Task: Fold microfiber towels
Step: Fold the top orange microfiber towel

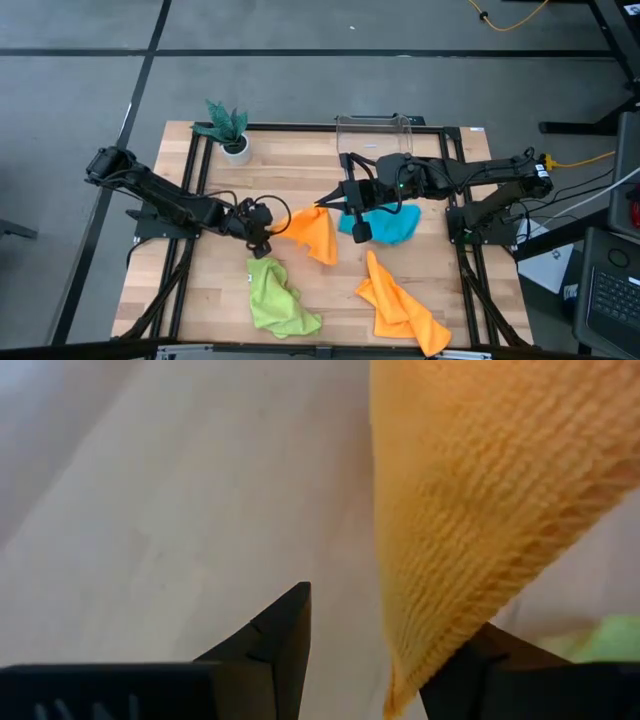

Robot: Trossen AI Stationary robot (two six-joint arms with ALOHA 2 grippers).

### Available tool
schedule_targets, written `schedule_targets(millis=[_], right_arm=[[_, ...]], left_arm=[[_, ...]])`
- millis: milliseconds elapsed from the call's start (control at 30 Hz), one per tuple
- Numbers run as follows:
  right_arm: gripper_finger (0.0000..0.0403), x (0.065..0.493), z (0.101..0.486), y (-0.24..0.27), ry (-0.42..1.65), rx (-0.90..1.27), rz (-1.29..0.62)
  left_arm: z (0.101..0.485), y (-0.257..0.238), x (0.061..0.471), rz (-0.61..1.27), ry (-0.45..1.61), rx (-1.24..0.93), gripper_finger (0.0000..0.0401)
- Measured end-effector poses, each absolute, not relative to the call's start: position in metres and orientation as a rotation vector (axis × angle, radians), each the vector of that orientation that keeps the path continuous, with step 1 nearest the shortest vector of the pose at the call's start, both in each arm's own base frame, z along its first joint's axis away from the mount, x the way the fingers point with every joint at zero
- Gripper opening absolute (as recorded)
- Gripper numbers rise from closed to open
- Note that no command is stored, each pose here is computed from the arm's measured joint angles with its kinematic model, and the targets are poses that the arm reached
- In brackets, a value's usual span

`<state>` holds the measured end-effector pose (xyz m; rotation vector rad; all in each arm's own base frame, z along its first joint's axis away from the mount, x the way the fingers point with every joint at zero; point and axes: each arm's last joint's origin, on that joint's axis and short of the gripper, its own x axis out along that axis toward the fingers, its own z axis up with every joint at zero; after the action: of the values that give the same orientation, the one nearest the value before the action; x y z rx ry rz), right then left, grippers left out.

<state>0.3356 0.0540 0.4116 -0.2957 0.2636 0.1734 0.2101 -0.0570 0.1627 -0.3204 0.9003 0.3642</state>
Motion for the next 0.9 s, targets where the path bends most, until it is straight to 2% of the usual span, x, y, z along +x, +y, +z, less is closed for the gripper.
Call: schedule_targets(millis=[333,467,667,900], right_arm=[[0.001,0.3355,0.4114,0.054,0.267,-0.296,0.174],[0.001,0.3347,0.4086,0.0538,0.296,-0.298,0.178],[0.001,0.3339,0.4062,0.0537,0.322,-0.3,0.181],[0.001,0.3333,0.4048,0.0536,0.338,-0.301,0.183]], left_arm=[[0.1607,-0.0579,0.2073,0.323,0.961,-0.338,0.0145],[0.1579,-0.0555,0.2019,0.366,1.007,-0.296,0.0135],[0.1583,-0.0546,0.2024,0.387,0.988,-0.275,0.0088],[0.1604,-0.0549,0.2045,0.386,0.955,-0.282,0.0007]])
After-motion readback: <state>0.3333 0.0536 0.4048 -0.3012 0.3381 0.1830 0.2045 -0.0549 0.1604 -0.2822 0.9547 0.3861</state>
